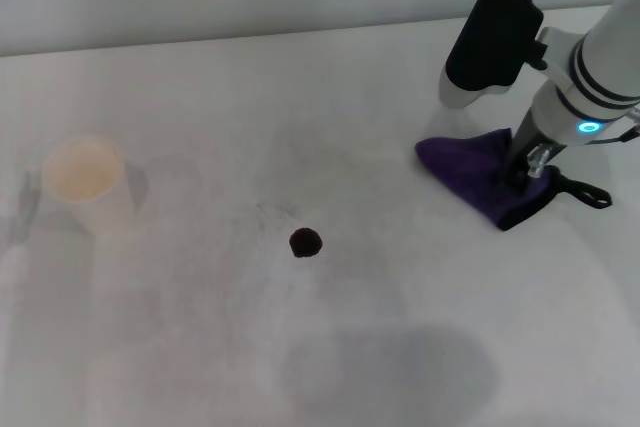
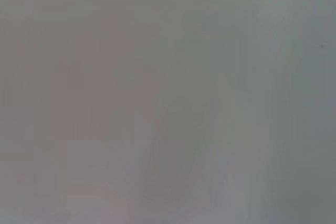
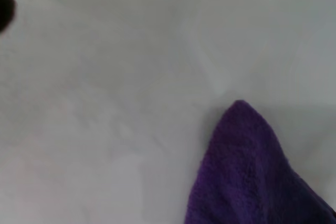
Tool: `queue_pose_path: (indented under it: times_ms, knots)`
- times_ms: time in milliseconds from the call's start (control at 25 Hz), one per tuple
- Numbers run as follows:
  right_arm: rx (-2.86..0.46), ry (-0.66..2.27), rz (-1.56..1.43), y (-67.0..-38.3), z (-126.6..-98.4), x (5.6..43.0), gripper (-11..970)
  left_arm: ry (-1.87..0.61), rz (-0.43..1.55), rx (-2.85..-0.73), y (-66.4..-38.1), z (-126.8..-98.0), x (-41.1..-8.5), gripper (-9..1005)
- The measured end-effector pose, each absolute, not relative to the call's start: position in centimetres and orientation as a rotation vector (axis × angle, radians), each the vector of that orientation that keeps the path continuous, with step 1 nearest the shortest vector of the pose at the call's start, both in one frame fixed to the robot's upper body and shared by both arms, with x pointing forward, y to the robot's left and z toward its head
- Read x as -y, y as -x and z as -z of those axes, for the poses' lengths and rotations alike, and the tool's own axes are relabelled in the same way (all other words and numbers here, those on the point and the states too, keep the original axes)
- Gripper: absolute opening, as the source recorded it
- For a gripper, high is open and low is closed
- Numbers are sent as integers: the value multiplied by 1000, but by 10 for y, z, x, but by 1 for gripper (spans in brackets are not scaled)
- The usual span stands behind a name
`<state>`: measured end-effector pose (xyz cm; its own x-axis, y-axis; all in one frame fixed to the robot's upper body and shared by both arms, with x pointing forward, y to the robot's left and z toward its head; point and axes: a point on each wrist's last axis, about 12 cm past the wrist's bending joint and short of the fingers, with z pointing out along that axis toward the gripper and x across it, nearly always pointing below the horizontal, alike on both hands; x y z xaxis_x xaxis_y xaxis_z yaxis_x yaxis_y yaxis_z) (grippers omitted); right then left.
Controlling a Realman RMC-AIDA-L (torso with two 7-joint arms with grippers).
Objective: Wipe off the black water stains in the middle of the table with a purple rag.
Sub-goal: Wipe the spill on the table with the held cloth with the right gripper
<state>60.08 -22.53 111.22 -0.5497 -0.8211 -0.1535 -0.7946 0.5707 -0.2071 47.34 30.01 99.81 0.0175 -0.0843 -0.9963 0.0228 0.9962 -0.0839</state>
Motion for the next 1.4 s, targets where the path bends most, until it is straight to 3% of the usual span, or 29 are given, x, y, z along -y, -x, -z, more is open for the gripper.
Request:
queue_pose_path:
  times_ms: [360,760,1400]
  knots:
    - [-2455,1428,-175,-591,-1115,189,88,31,77,-1540,-480,-1002,-301,861]
    - [-2269,1497,-296,-577,-1094,135,82,21,86,-1532,-487,-1004,-298,862]
    - [-2191,1337,-243,-585,-1072,131,83,13,93,-1528,-492,-1006,-296,862]
